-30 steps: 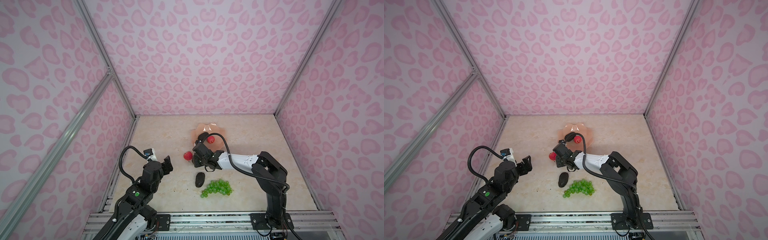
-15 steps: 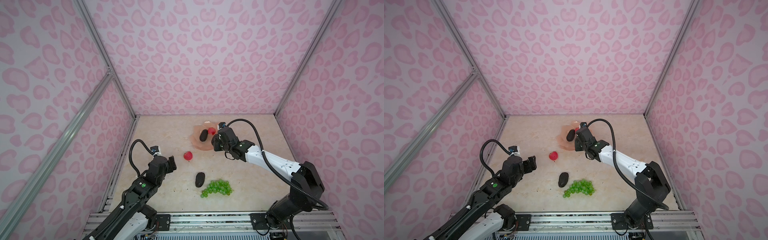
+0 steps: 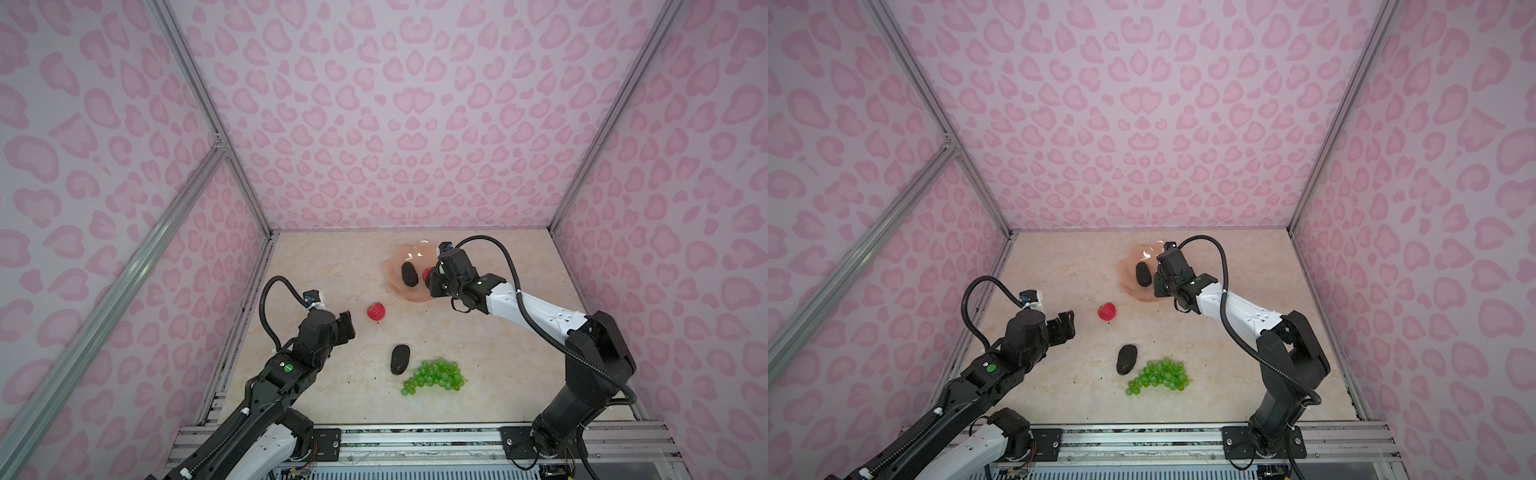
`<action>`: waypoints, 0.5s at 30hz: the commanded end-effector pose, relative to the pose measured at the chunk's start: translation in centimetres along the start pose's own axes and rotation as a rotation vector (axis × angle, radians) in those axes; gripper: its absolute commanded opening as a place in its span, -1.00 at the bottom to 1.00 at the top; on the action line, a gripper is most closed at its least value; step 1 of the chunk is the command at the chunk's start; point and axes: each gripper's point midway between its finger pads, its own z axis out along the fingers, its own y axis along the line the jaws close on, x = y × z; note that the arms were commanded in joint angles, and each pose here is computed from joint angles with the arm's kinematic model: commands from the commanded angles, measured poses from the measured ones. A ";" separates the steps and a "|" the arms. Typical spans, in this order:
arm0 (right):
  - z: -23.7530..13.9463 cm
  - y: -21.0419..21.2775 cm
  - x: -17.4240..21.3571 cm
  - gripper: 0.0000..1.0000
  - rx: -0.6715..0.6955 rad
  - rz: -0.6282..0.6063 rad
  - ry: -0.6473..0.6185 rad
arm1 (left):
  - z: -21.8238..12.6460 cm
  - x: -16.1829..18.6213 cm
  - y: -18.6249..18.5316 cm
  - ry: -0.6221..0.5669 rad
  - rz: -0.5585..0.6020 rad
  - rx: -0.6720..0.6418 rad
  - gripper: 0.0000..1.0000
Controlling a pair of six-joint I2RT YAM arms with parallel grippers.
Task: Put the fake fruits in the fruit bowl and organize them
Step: 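Grasp the farther avocado with the right gripper while the left gripper withdraws, then lower the avocado into the bowl with right gripper while left grasps the other apple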
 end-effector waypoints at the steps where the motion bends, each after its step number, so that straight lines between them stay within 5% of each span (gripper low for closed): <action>1: 1.3 0.4 -1.2 -0.31 -0.035 -0.001 -0.012 | 0.1 -0.8 -0.8 -0.018 -0.007 0.025 0.71; 15: 6.7 0.2 2.1 -0.30 -0.023 0.017 0.104 | 4.2 0.9 -4.0 0.136 0.038 0.081 0.71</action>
